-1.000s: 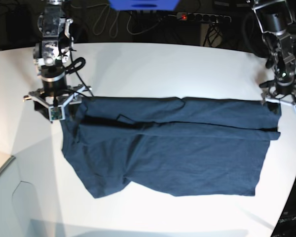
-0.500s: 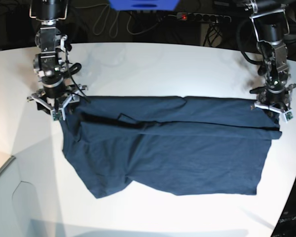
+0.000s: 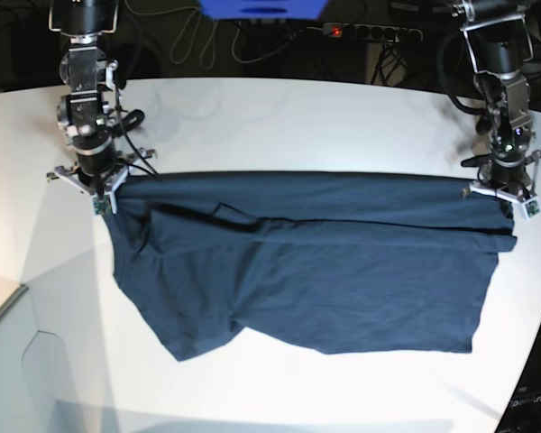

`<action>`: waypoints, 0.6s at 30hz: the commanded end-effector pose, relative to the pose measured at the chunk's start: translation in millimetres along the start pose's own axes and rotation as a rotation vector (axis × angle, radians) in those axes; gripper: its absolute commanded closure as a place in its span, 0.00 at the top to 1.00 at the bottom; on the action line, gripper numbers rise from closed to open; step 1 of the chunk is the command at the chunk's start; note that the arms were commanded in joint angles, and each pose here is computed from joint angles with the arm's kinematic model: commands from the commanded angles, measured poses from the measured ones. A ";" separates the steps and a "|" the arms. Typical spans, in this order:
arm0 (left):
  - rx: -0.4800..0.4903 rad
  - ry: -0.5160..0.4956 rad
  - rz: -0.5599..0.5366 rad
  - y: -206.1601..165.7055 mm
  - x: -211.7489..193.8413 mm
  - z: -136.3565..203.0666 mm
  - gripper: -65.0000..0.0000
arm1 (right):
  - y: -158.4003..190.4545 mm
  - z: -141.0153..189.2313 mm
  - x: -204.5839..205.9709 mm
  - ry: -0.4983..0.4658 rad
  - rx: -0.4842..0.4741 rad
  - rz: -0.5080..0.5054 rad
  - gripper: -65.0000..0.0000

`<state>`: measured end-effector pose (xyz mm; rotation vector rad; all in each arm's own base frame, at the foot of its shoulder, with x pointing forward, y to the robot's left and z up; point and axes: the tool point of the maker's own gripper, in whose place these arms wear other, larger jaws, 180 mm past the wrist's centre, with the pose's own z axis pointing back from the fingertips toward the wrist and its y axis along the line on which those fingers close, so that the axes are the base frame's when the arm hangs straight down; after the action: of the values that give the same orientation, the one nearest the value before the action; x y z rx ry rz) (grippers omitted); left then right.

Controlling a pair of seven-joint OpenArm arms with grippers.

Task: Layout the t-shirt on the table in an organized manner, then fold the t-shirt properly
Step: 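Lift the shirt with both grippers and drag it back to straighten it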

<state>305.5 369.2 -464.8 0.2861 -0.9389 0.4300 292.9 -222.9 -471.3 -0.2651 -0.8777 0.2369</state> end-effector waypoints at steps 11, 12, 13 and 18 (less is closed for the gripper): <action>-0.006 -0.144 -0.077 12.3 37.4 33.0 0.01 | -12.8 41.6 15.4 -0.076 0.049 0.051 0.00; -0.009 -0.153 -0.083 12.5 39.0 36.7 0.01 | -17.5 45.3 20.8 -0.091 0.041 0.040 0.00; -0.011 -0.160 -0.088 12.5 40.4 39.4 0.01 | -21.1 48.1 23.6 -0.100 0.039 0.032 0.00; -0.017 -0.180 -0.102 12.7 45.2 47.4 0.01 | -27.7 58.3 41.6 -0.149 0.063 0.023 0.00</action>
<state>279.6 361.2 -420.0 0.3266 -1.0380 0.3132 268.8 -227.7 -409.6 -0.1983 -0.9654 0.2932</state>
